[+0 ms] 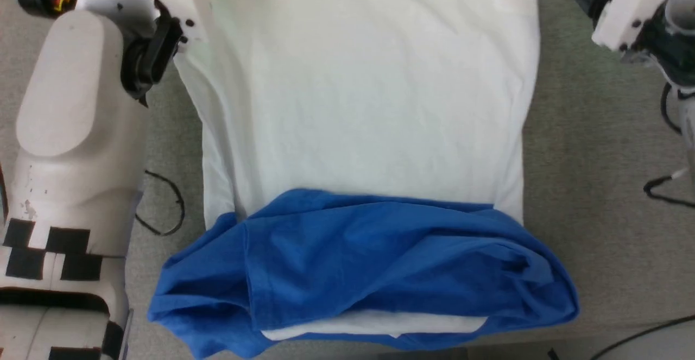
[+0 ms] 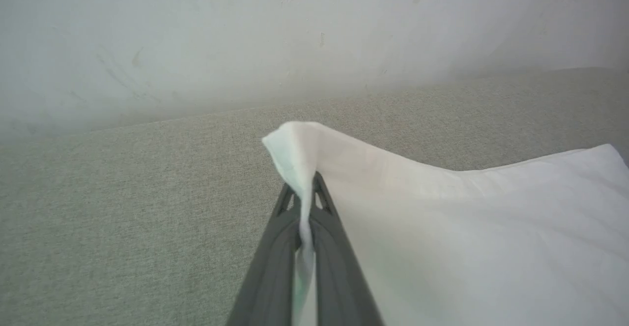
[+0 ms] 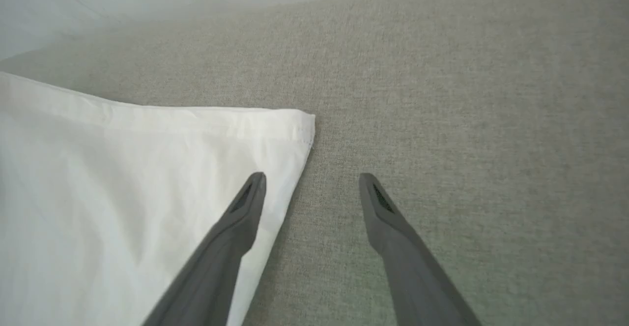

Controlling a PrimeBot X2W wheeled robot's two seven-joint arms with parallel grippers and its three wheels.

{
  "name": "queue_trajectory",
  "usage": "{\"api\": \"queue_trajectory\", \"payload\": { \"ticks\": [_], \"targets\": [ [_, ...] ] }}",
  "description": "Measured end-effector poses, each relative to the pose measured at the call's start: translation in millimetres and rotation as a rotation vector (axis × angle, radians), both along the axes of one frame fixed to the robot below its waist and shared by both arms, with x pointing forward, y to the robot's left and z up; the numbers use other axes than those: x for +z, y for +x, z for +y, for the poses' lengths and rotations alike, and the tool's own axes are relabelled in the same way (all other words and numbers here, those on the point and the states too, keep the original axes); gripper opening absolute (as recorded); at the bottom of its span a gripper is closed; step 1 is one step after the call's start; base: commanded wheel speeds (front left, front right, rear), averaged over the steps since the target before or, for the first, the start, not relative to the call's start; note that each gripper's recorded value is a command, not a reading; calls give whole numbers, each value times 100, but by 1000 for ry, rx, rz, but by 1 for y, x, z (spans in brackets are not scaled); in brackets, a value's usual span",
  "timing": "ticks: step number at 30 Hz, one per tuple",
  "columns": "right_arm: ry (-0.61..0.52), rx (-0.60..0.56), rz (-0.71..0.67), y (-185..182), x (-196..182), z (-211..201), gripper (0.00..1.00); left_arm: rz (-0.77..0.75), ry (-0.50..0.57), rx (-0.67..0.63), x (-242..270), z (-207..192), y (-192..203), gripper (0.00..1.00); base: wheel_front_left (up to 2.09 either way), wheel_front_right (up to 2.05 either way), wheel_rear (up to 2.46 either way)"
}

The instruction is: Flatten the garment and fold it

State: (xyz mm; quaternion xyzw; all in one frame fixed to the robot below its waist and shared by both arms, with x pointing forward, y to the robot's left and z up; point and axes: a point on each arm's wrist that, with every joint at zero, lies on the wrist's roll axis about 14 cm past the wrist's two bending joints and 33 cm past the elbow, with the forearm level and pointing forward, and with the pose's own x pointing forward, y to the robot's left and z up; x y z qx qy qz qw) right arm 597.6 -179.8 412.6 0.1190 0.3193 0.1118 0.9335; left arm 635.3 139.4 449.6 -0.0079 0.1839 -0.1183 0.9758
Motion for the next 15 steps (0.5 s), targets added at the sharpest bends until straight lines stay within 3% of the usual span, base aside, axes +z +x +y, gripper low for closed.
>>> {"api": "queue_trajectory", "payload": {
  "ticks": [13,14,15],
  "targets": [
    [-85,129,243,34,-57,36,100,23,16,1,-32,9,6,0,0,0,0],
    [-86,136,273,34,-59,38,84,27,17,3,-34,10,6,0,0,0,0],
    [-92,144,300,34,-60,38,35,29,17,4,-35,11,5,0,0,0,0]
  ]
}}
